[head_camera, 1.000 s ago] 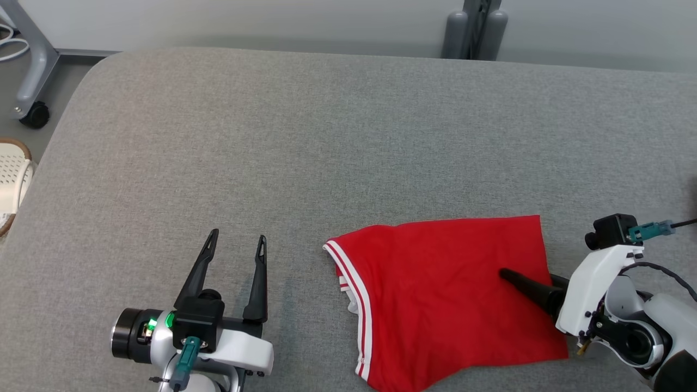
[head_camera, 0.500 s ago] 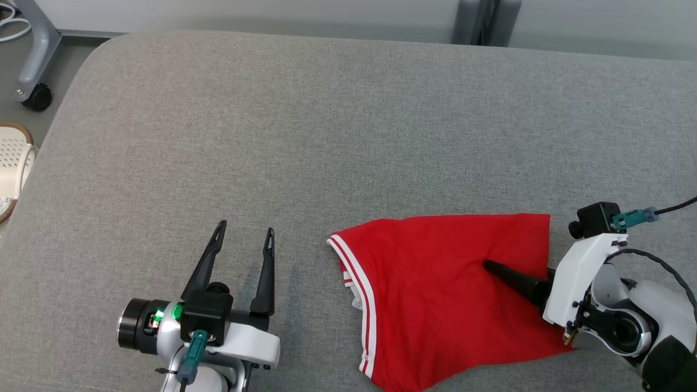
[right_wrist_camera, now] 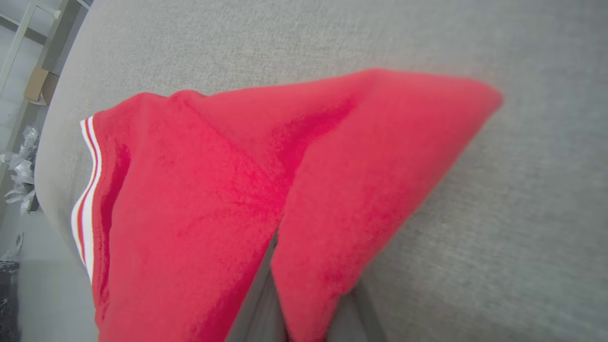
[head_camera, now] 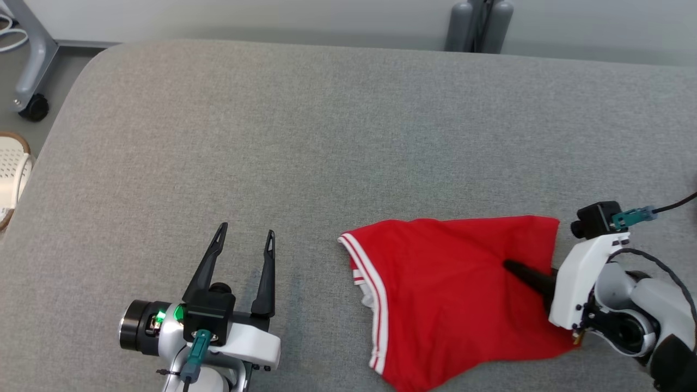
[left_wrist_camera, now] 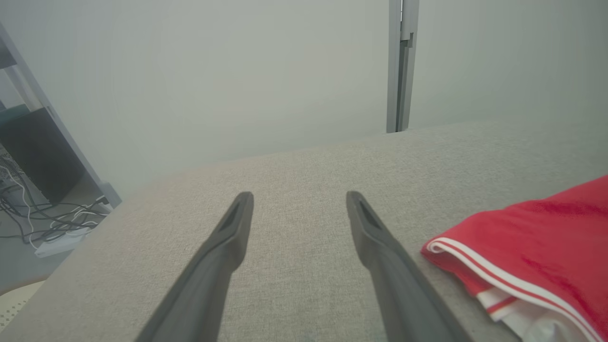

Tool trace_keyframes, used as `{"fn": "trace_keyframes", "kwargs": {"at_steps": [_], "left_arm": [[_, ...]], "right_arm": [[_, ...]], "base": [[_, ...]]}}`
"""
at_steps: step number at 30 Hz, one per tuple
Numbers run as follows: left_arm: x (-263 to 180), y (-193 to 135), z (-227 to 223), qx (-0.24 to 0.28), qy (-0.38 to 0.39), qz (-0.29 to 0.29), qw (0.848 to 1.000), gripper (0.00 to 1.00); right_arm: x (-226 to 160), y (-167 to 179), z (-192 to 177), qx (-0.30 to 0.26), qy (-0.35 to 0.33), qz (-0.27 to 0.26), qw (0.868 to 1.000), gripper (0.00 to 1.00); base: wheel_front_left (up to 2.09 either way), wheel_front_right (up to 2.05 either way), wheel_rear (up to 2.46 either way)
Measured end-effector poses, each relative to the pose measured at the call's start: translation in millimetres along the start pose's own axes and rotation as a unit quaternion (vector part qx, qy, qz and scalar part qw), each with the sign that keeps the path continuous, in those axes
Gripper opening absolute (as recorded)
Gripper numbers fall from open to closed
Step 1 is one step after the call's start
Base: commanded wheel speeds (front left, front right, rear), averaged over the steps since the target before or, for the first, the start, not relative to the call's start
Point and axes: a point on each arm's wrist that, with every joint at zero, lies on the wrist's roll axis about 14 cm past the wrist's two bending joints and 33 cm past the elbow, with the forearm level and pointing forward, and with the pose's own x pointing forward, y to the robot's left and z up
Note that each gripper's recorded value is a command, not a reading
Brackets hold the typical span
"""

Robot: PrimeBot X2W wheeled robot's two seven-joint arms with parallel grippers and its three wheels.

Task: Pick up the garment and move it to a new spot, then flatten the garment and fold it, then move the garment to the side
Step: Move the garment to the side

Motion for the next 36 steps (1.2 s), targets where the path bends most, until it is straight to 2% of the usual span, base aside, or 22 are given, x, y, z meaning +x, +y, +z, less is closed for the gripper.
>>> {"fn": "trace_keyframes", "kwargs": {"at_steps": [4, 9, 15, 28, 36], "left_arm": [[-3.2, -3.8, 2.6, -0.003, -0.003, -0.005, 1.000, 1.00], [-6.8, -9.6, 9.2, -0.011, -0.012, -0.011, 1.000, 1.00], [-11.0, -13.8, 9.5, -0.017, -0.011, -0.013, 1.000, 1.00], [-7.9, -14.3, -2.5, -0.021, 0.006, -0.012, 1.000, 1.00], [-2.6, -14.2, -9.6, -0.017, 0.015, -0.015, 1.000, 1.00]], "right_arm": [[-19.1, -19.0, 14.1, -0.042, -0.014, -0.034, 0.998, 0.00], [-52.9, -50.8, 37.7, -0.102, -0.027, -0.094, 0.990, 0.00], [-87.6, -82.5, 56.9, -0.135, -0.025, -0.151, 0.979, 0.00], [-162.4, -156.3, 99.6, -0.169, -0.022, -0.285, 0.943, 0.00], [-204.3, -198.0, 104.7, -0.189, 0.004, -0.365, 0.911, 0.00]], "base": [[0.00, 0.00, 0.00], [0.00, 0.00, 0.00], [0.00, 0.00, 0.00], [0.00, 0.00, 0.00], [0.00, 0.00, 0.00]]}}
